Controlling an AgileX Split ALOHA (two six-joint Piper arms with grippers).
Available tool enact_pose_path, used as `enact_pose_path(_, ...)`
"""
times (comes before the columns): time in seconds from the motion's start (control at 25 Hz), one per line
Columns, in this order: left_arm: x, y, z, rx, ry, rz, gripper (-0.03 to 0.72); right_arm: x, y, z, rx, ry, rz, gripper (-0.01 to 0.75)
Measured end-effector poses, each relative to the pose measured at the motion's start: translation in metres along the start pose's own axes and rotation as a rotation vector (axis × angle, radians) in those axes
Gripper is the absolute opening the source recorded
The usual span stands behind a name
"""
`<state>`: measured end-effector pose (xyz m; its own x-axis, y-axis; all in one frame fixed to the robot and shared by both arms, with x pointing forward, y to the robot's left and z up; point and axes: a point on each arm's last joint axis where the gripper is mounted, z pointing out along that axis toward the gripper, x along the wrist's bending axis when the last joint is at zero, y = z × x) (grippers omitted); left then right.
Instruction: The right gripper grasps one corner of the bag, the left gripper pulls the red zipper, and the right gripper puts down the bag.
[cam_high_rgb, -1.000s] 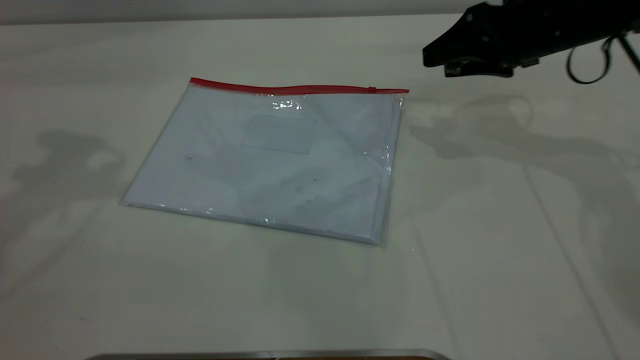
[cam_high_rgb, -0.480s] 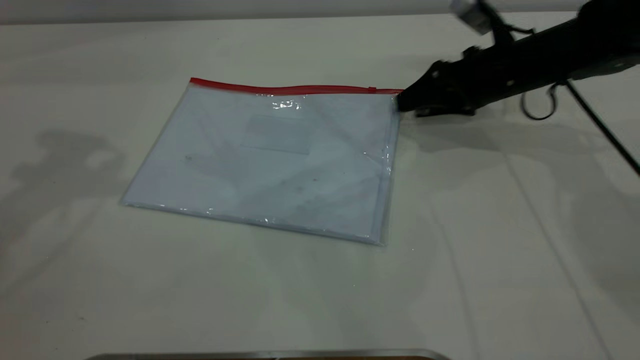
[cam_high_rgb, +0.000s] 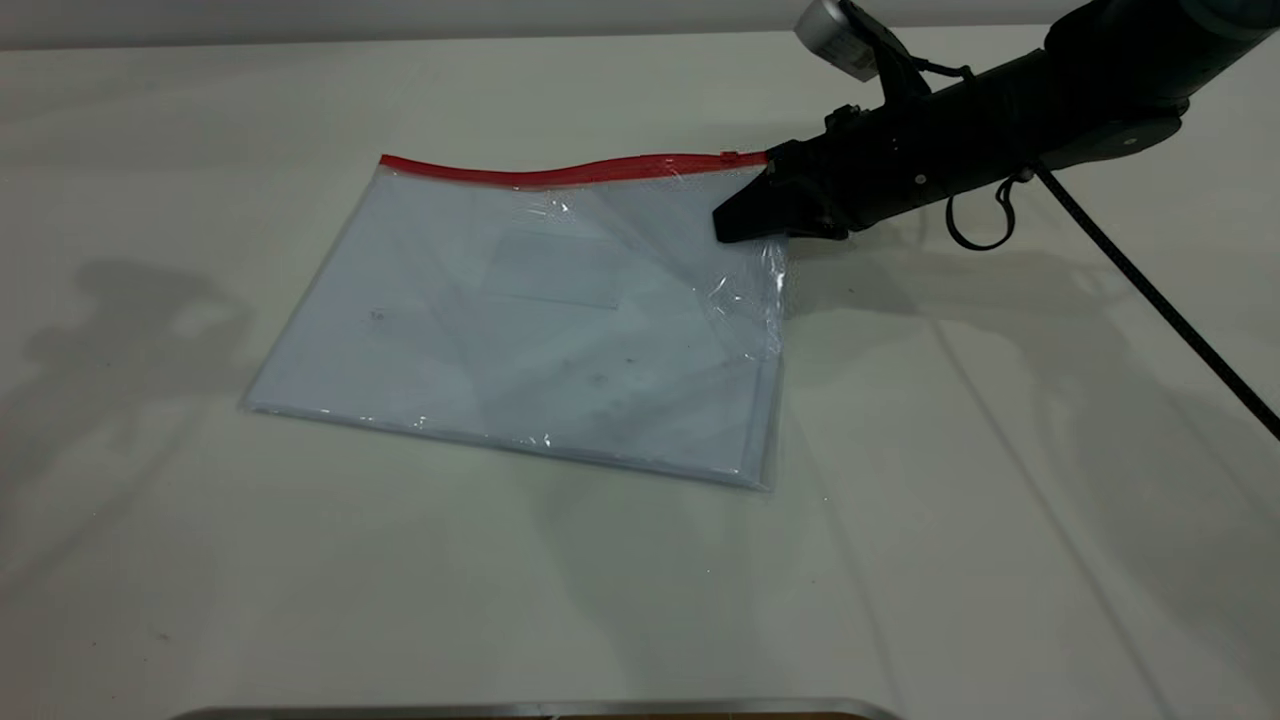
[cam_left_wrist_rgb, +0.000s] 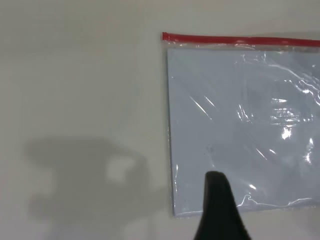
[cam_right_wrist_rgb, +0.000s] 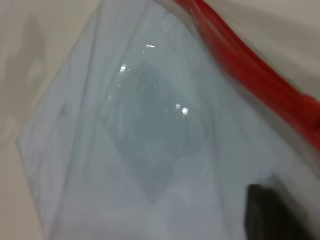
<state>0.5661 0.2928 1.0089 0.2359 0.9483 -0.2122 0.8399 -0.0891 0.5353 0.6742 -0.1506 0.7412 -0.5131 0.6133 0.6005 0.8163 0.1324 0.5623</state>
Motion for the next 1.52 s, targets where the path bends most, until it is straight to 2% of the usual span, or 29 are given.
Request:
enact_pose_path(0.12,0.0,0.0,0.006,0.01,-0.014,0.0,0.552,0.014,-0.001,-0.002,0.034,0.132,-0.042,0.035)
enact_pose_path(0.2,-0.003,0.001,0.017,0.027,-0.037,0.034,0.552,0.035,-0.003,-0.002,0.116,0.263,-0.101,0.035)
enact_pose_path(0.28,-0.01,0.002,0.034,0.053,-0.075,0.089,0.552,0.053,-0.007,-0.004,0.256,0.318,-0.159,0.035)
enact_pose_path(0.36,-0.019,0.005,0.054,0.071,-0.118,0.147,0.552,0.064,-0.01,-0.01,0.403,0.308,-0.219,0.035)
enact_pose_path(0.44,-0.028,0.009,0.074,0.086,-0.158,0.197,0.552,0.064,-0.005,-0.021,0.497,0.215,-0.292,0.035)
enact_pose_path(0.48,-0.032,0.011,0.086,0.095,-0.178,0.22,0.552,0.063,0.0,-0.025,0.501,0.166,-0.324,0.035)
enact_pose_path(0.6,-0.046,0.017,0.118,0.139,-0.257,0.298,0.552,0.068,0.027,-0.038,0.397,0.069,-0.395,0.035)
enact_pose_path(0.8,-0.067,0.026,0.161,0.228,-0.414,0.429,0.552,0.087,0.06,-0.041,0.116,0.111,-0.381,0.035)
enact_pose_path(0.88,-0.075,0.034,0.172,0.233,-0.463,0.467,0.552,0.09,0.065,-0.039,0.051,0.106,-0.386,0.035)
enact_pose_path(1.24,-0.087,0.074,0.186,0.186,-0.61,0.607,0.552,0.094,0.066,-0.034,0.033,0.098,-0.429,0.035)
enact_pose_path(1.36,-0.09,0.086,0.184,0.153,-0.627,0.663,0.552,0.094,0.066,-0.034,0.036,0.098,-0.436,0.035)
enact_pose_path(1.52,-0.092,0.087,0.188,0.15,-0.671,0.693,0.552,0.095,0.066,-0.034,0.038,0.108,-0.438,0.035)
